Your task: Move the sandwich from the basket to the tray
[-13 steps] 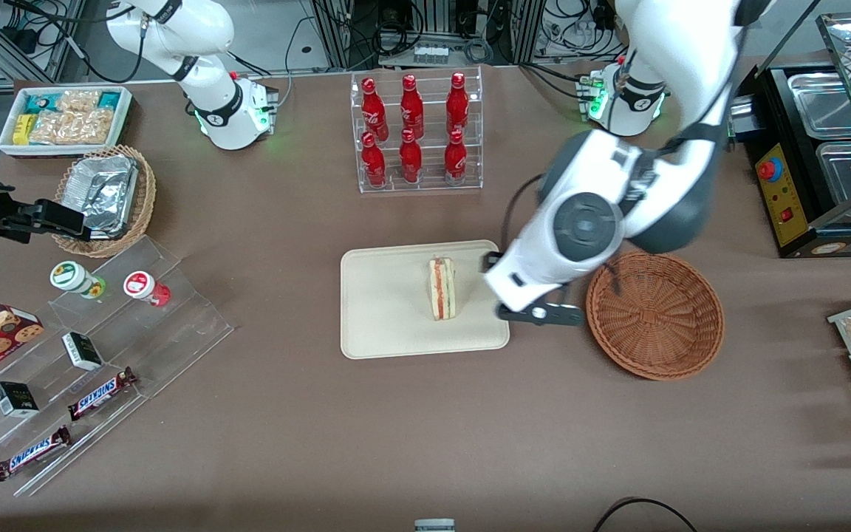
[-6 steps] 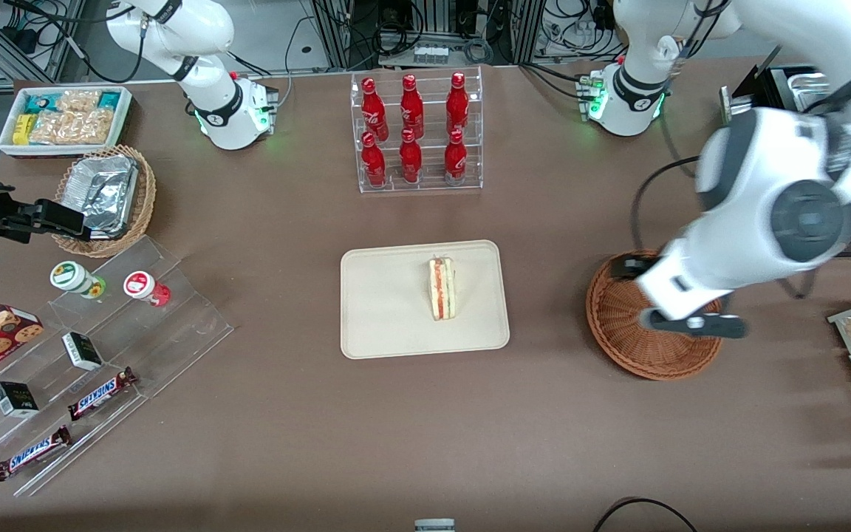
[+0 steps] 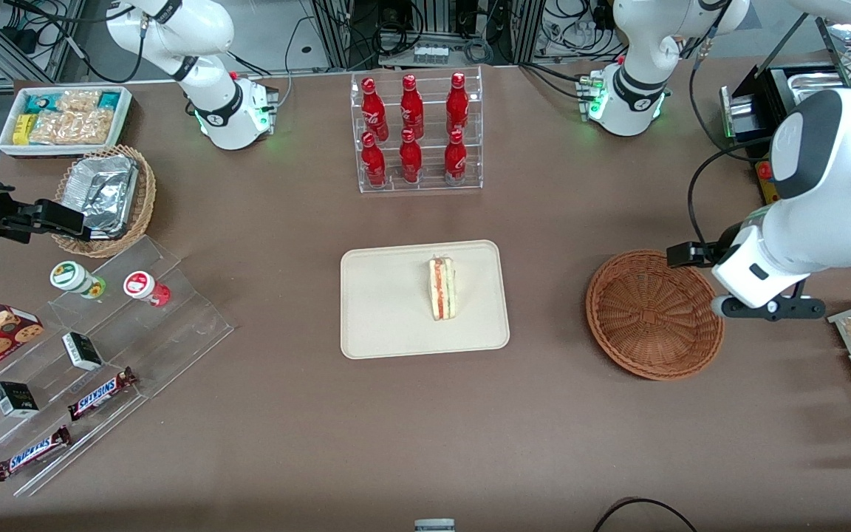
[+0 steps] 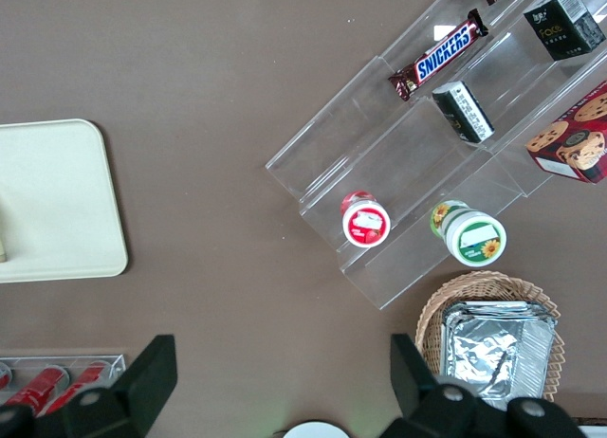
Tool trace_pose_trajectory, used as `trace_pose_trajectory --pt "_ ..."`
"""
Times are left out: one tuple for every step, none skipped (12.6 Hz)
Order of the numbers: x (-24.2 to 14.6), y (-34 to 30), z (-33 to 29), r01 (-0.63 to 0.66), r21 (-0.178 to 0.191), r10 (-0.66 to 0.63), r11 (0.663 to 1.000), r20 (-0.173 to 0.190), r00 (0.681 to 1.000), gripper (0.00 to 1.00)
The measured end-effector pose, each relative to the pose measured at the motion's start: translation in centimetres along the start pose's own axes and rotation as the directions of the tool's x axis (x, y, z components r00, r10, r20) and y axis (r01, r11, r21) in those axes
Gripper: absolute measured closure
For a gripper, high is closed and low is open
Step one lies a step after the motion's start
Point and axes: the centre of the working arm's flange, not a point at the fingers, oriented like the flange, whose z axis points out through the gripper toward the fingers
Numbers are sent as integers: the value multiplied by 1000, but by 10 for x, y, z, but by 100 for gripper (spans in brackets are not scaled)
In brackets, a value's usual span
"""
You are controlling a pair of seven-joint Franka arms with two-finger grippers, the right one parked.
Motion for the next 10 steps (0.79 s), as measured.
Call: trace_pose_trajectory --pt "-6 -3 -4 5 -1 -5 1000 -5 1000 0" --pt "-13 -6 -11 8 -2 -8 1000 -16 1000 0" --pt "-21 -8 -19 10 -3 -10 1000 -26 1000 0" --pt "-29 -9 -28 10 -2 -10 1000 -28 1000 0" --pt "-38 -9 -35 10 -1 -10 1000 -25 1000 0" --pt "-46 -10 -42 11 0 -11 1000 -24 1000 0" --pt "-53 -13 -47 15 -1 -15 1000 -21 1000 0" --pt "-58 -20 -50 26 -4 -27 1000 -18 999 0" --pt "-63 -31 -52 41 -9 -42 999 -15 999 0" --pt "-68 -40 -55 51 -13 -51 999 -10 999 0"
